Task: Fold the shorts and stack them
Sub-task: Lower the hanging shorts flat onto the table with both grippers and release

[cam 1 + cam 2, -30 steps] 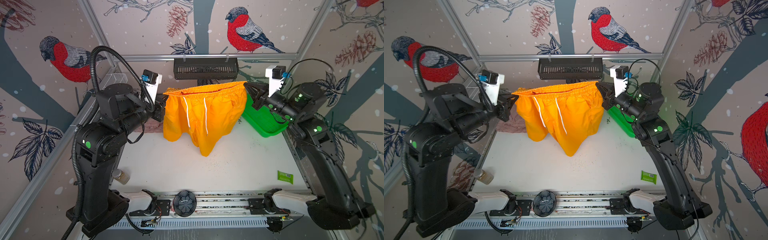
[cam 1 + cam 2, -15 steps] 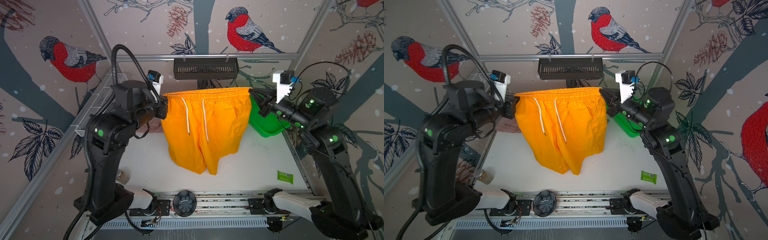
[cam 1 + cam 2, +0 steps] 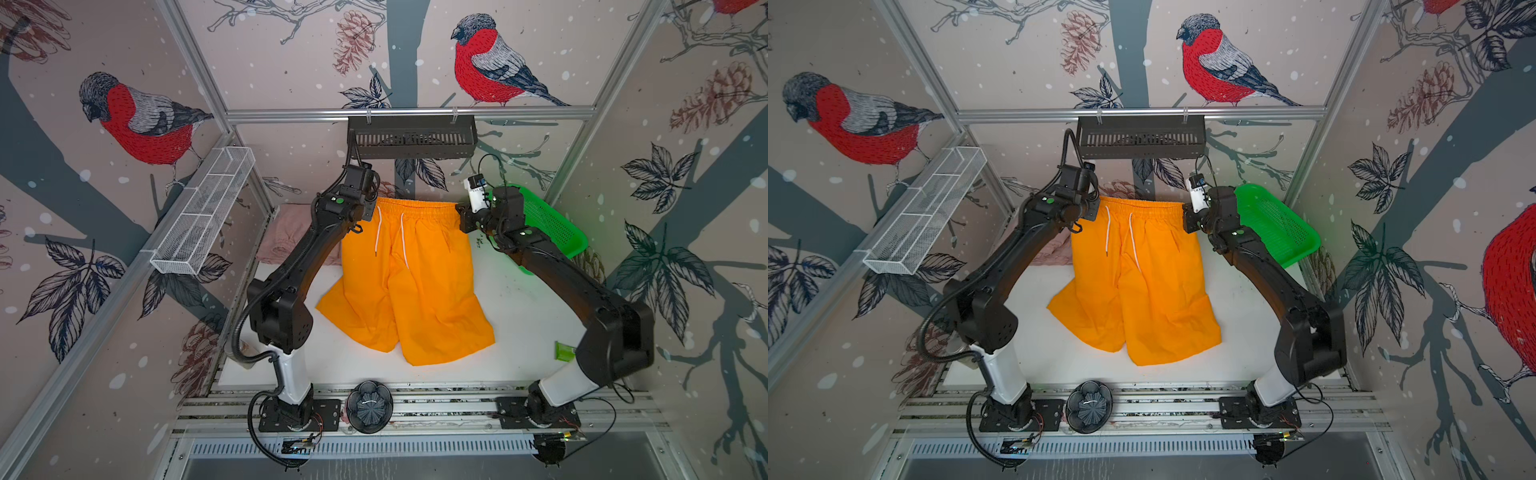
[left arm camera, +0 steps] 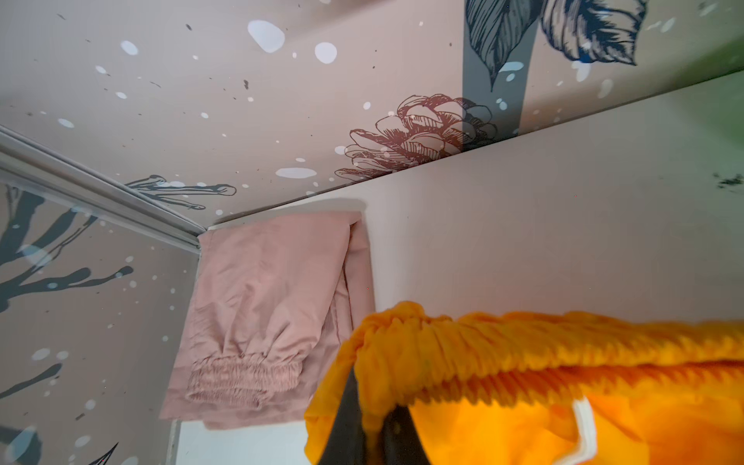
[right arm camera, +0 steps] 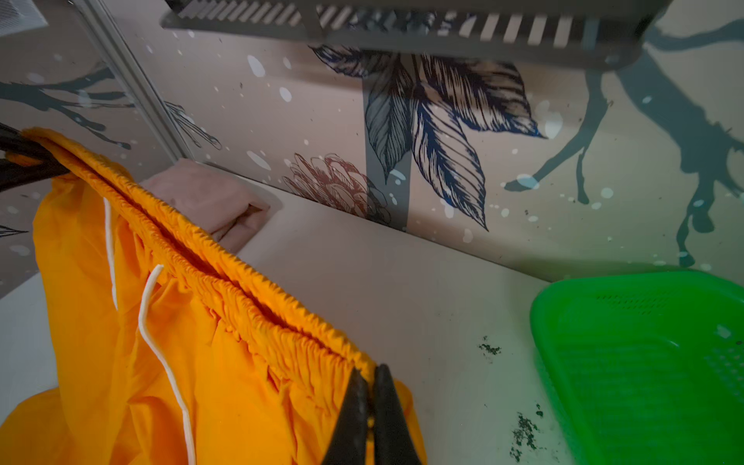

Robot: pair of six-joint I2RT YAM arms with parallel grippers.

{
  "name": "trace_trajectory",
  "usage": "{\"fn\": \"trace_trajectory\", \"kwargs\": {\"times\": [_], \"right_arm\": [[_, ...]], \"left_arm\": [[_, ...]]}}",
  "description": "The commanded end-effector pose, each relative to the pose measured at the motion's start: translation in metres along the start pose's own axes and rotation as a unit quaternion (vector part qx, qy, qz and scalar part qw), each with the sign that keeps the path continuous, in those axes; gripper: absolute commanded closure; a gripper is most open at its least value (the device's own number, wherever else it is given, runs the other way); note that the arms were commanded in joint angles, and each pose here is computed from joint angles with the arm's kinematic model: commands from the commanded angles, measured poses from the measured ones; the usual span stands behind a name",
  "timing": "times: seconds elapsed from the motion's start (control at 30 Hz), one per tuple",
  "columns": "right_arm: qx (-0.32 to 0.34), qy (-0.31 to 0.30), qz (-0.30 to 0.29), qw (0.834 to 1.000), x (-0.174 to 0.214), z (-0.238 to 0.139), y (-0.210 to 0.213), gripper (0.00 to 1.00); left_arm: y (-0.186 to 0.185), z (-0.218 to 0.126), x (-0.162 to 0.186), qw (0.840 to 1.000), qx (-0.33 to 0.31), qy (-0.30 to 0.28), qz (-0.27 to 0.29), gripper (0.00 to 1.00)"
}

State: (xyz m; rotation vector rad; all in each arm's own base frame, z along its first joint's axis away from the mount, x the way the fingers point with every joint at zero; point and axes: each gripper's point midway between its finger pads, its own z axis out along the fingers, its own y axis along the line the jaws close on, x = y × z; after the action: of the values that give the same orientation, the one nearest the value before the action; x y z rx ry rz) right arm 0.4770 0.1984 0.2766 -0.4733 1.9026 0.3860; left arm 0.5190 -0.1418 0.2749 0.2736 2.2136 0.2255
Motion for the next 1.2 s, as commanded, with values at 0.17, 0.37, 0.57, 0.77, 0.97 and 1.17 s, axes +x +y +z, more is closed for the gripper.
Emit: {"fn": "trace_trajectory", "kwargs": {"times": [0.17,0.37,0.57,0.77,0.97,1.17], "right_arm": [[0.011,-0.045,0.026,0.999,0.020,0.093,-0.036,1.00],[-0.010,-0.026,0.041,0.999,0.039,0.152,-0.041,0.78],[-0.030,-0.035,0.051,0.998,0.023,0.151,-0.041,0.49],[-0.034,0.044,0.070,0.996,0.038,0.089,-0.026,0.35],[0.137,0.170,0.084,0.972,0.098,-0.007,-0.082,0.23],[0.229,0.218,0.090,0.944,0.137,-0.056,-0.127,0.21]], "left_arm": [[-0.002,0.104,-0.007,0.998,-0.027,-0.038,-0.031,1.00],[-0.007,0.143,0.008,0.999,-0.014,-0.016,-0.034,0.27],[-0.007,0.129,0.004,0.999,0.003,0.000,-0.038,0.02],[-0.018,0.076,0.058,0.985,0.063,0.113,-0.110,0.02],[-0.038,0.004,0.136,0.963,0.151,0.139,-0.174,0.02],[-0.028,-0.031,0.208,0.954,0.125,0.157,-0.221,0.02]]}}
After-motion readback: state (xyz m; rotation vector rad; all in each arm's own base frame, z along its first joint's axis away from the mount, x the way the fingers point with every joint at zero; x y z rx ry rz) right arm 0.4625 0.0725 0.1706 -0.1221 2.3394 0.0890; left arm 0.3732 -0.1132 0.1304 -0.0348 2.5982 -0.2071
